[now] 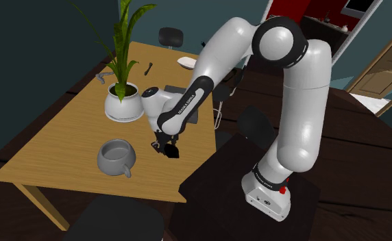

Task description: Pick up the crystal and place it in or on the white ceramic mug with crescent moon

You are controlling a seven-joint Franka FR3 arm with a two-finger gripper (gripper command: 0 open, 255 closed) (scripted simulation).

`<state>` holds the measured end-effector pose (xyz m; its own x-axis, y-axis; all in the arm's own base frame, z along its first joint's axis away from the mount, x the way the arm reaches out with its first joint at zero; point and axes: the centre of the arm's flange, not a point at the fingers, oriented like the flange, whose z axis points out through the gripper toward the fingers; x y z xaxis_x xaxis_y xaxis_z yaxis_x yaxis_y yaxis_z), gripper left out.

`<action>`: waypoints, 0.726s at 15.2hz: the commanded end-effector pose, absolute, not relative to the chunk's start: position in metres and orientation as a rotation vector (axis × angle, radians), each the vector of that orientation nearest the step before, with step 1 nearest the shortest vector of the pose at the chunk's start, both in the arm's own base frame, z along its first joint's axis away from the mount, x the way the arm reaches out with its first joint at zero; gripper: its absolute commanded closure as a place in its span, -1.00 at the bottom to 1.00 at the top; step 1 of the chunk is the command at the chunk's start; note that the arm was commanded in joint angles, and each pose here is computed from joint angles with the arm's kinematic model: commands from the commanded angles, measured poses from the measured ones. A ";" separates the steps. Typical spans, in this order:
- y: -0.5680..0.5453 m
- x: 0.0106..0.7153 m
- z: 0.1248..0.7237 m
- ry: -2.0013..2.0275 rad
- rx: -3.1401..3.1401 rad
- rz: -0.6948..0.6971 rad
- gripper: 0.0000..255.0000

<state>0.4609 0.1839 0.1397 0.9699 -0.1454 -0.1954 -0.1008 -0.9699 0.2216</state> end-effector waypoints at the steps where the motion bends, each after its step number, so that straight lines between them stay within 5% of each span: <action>1: 0.184 0.461 0.150 -0.184 2.908 -0.312 1.00; 11: 0.184 0.461 0.202 -0.184 2.908 -0.312 1.00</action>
